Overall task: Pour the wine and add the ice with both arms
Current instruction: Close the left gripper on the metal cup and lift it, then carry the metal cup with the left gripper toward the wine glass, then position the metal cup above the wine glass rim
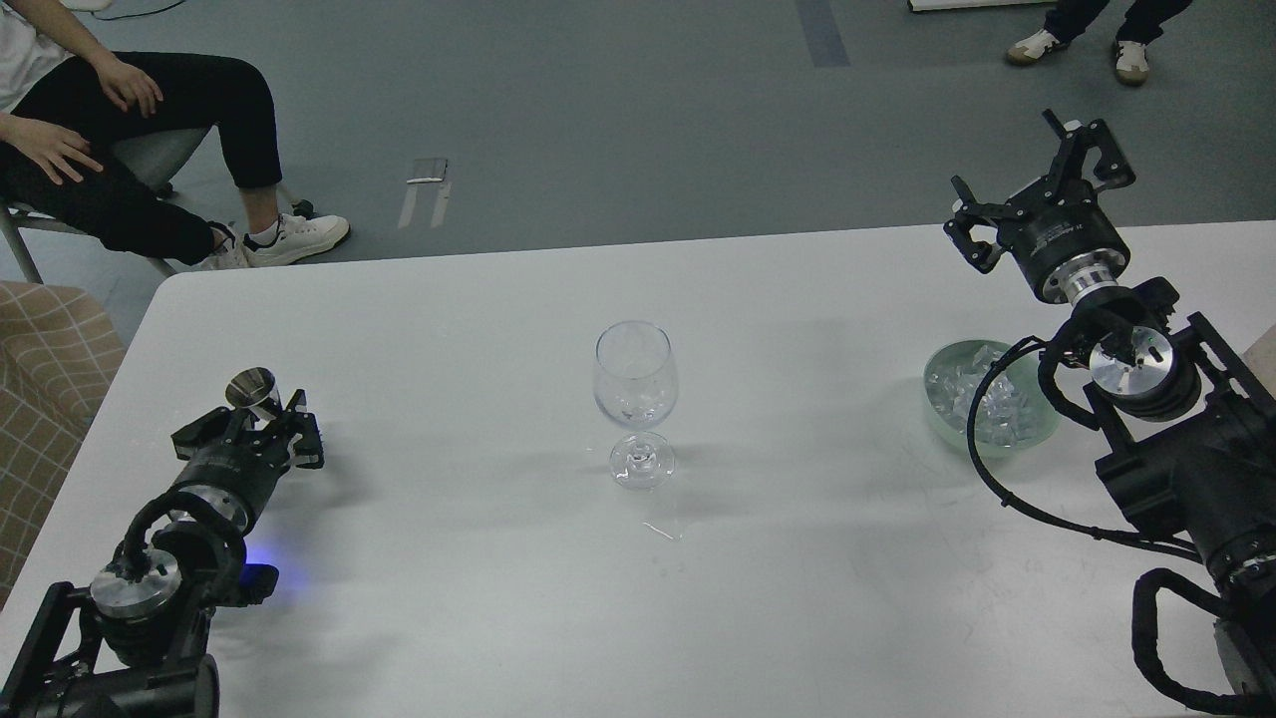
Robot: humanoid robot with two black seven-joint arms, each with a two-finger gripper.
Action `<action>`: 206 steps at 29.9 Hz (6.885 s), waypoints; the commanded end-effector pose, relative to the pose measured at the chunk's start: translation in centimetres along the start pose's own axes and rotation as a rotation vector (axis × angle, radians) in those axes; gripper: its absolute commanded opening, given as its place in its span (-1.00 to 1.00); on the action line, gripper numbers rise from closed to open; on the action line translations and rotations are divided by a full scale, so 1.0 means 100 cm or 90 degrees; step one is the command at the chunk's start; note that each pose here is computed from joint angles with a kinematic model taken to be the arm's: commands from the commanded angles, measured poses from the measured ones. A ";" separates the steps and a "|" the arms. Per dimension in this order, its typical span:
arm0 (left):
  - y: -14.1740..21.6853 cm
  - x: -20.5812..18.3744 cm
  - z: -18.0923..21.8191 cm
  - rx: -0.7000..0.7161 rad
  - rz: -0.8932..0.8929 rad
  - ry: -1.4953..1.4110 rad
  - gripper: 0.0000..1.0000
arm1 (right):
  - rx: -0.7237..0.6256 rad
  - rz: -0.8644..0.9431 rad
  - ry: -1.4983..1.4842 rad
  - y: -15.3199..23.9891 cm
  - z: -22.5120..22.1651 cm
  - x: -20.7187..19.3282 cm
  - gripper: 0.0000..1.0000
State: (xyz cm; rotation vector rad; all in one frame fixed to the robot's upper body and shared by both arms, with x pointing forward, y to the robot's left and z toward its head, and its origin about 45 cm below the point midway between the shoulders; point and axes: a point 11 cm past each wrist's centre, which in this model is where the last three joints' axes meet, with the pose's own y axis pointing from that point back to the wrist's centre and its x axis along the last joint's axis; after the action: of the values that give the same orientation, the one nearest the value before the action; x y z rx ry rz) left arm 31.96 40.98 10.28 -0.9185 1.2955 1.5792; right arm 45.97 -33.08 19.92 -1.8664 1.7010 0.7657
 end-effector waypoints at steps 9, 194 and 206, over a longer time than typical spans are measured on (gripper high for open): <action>0.001 -0.002 0.000 0.001 -0.016 -0.004 -0.40 | -0.001 -0.001 0.001 0.000 0.000 -0.001 1.00; 0.024 -0.166 -0.184 0.391 -0.294 -0.528 -1.00 | -0.001 0.031 0.013 0.015 -0.005 0.025 1.00; 0.026 -0.173 -0.188 0.395 -0.305 -0.531 -1.00 | -0.002 0.032 0.013 0.016 -0.005 0.026 1.00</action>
State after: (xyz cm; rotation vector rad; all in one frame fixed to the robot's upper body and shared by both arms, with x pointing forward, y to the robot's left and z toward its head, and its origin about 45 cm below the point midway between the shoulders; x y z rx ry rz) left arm 35.86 19.50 23.67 -0.1108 0.7811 0.9127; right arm 44.60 -35.42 18.48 -1.8454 1.7647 0.7712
